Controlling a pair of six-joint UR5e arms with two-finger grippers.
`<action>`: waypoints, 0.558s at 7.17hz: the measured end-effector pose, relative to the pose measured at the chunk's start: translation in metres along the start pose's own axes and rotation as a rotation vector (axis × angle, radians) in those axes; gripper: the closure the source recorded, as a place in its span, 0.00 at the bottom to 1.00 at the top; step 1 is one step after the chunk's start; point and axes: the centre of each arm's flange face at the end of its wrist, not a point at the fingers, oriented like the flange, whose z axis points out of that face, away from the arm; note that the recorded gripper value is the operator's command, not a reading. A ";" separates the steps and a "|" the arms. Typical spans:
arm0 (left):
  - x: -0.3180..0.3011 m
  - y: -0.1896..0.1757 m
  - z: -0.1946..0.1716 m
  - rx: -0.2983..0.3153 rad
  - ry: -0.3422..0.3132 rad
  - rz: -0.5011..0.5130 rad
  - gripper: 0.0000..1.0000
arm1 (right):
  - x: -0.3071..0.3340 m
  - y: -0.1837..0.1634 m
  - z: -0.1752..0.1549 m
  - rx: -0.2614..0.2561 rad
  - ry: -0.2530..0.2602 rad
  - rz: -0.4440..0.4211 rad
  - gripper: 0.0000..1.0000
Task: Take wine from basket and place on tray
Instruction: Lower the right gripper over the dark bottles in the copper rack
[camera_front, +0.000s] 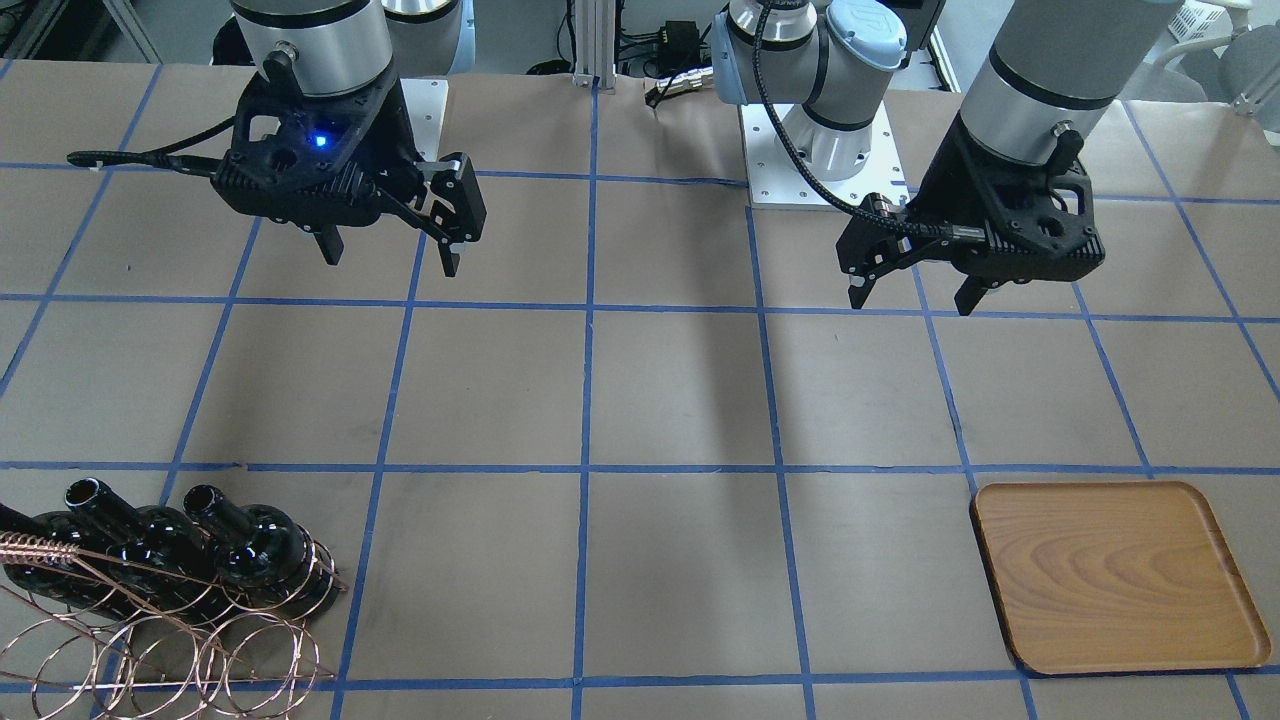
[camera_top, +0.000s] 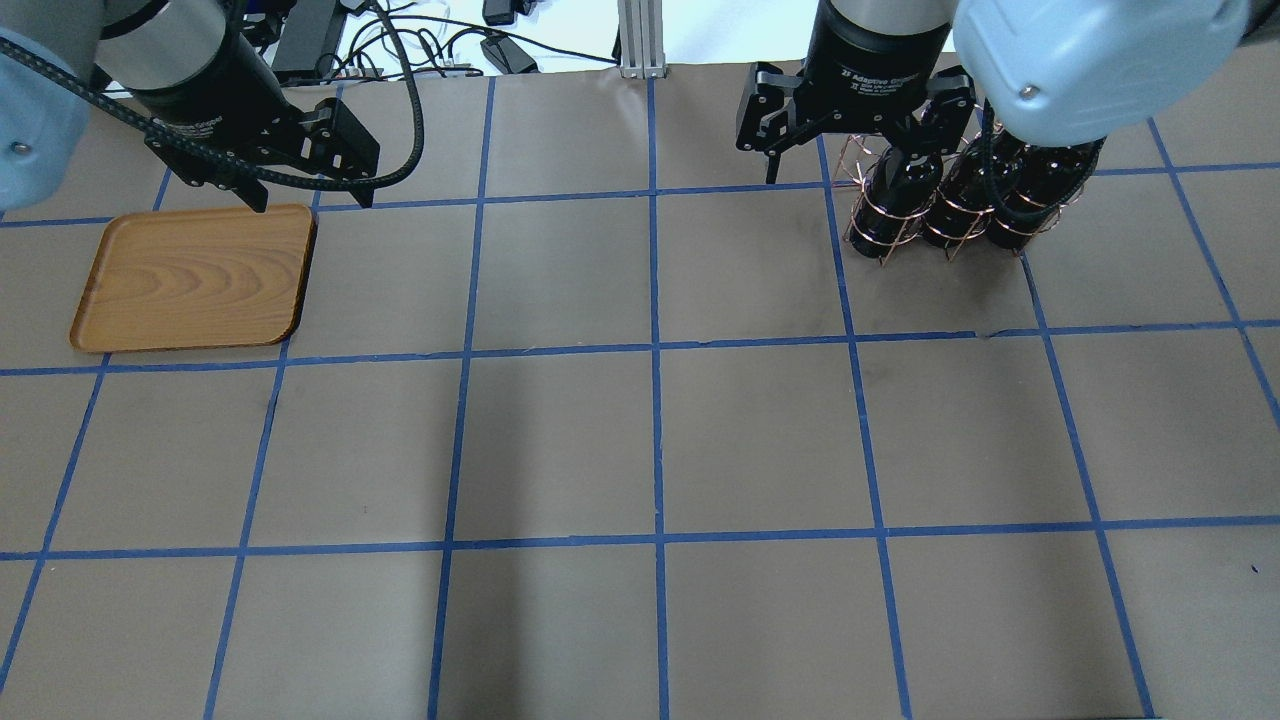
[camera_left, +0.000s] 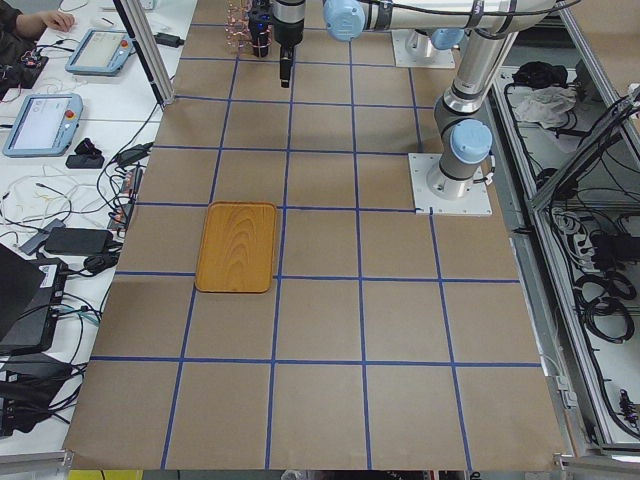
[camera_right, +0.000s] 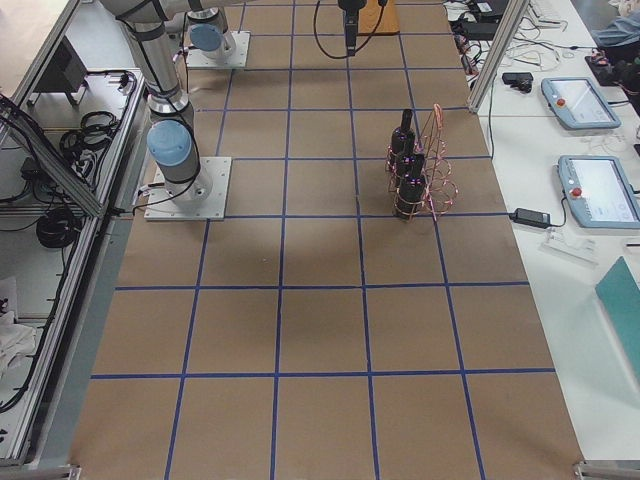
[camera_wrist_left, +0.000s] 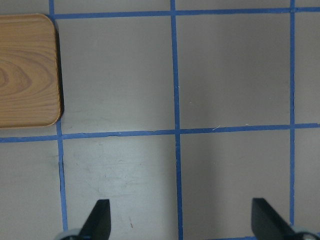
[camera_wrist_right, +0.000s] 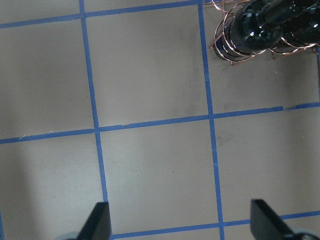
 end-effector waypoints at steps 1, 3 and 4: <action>0.000 0.000 0.000 -0.001 0.000 0.000 0.00 | 0.000 0.000 0.000 0.000 0.000 0.000 0.00; 0.000 0.000 0.000 -0.001 0.000 0.000 0.00 | 0.000 0.000 0.001 -0.002 0.004 -0.002 0.00; 0.000 0.000 0.000 -0.001 0.000 0.000 0.00 | 0.001 -0.001 0.004 -0.004 0.009 -0.010 0.00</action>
